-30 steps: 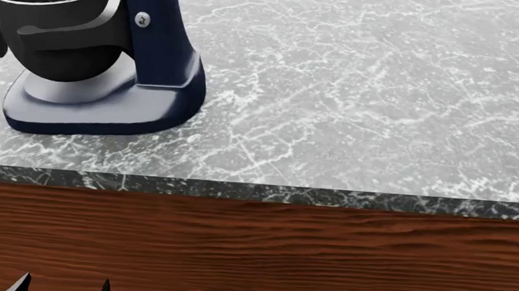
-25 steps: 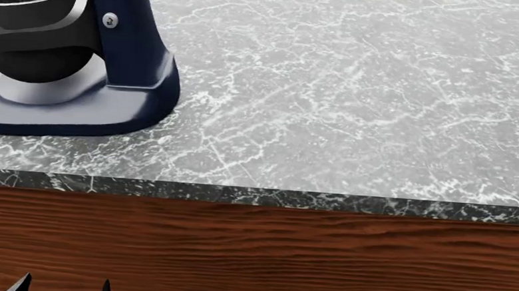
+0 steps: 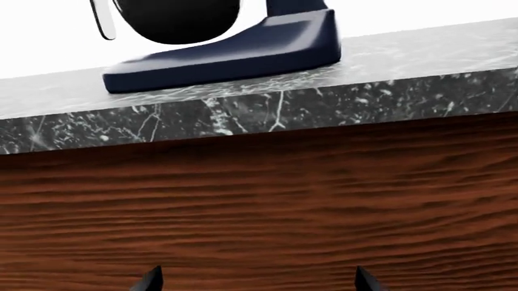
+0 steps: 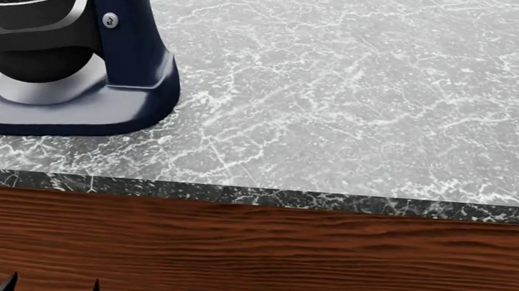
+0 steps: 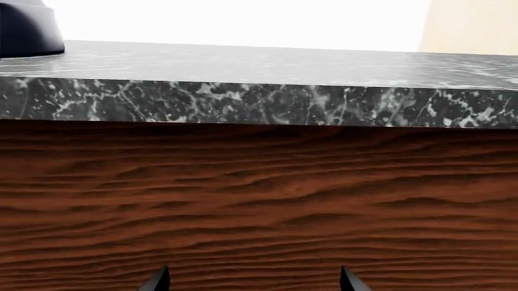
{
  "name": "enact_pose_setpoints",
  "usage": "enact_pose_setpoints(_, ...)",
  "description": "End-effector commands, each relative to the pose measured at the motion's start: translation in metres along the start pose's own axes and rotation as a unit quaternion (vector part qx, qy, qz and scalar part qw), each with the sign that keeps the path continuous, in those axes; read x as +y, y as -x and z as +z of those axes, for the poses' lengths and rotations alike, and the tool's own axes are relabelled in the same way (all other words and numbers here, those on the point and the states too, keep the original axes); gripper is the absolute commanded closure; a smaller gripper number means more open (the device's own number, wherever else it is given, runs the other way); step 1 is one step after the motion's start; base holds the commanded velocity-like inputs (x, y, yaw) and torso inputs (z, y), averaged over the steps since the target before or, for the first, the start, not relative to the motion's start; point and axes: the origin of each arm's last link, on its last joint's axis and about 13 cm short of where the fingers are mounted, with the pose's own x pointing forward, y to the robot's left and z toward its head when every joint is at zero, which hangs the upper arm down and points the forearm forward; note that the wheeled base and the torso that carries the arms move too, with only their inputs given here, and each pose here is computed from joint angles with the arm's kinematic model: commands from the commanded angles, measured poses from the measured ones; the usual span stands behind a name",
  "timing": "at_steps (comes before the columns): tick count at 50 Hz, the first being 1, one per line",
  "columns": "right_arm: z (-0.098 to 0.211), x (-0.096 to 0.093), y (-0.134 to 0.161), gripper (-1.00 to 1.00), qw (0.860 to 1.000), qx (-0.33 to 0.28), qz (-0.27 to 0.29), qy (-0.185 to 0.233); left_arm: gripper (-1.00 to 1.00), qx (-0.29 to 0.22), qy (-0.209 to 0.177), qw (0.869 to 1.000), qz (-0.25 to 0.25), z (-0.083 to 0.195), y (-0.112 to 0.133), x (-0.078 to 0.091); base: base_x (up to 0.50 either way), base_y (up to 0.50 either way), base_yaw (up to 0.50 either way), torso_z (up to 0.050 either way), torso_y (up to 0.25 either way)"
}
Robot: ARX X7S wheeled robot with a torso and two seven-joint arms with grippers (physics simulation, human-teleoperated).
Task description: Open the stand mixer head.
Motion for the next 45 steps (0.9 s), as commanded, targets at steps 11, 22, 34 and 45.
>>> enact_pose_setpoints(11,0.147,-0.016,-0.01,-1.0,0.983,-0.18,0.008,0.029,-1.0,-0.179,0.032,0.983,0.008,0.148,-0.002,0.016,0.0,0.0,0.0,0.0,0.0)
enact_pose_setpoints(22,0.187,-0.017,-0.003,-1.0,0.967,-0.25,0.021,0.048,-1.0,-0.249,0.071,0.965,0.045,0.192,0.008,0.027,0.0,0.0,0.0,0.0,0.0)
enact_pose_setpoints(34,0.174,-0.02,-0.009,-1.0,0.97,-0.235,-0.001,0.055,-1.0,-0.249,0.079,0.964,0.056,0.19,0.008,0.028,0.0,0.15,0.0,0.0,0.0)
enact_pose_setpoints(45,0.175,-0.018,-0.009,-1.0,0.97,-0.238,0.006,0.053,-1.0,-0.252,0.082,0.962,0.059,0.191,0.009,0.03,0.0,0.5,0.0,0.0,0.0)
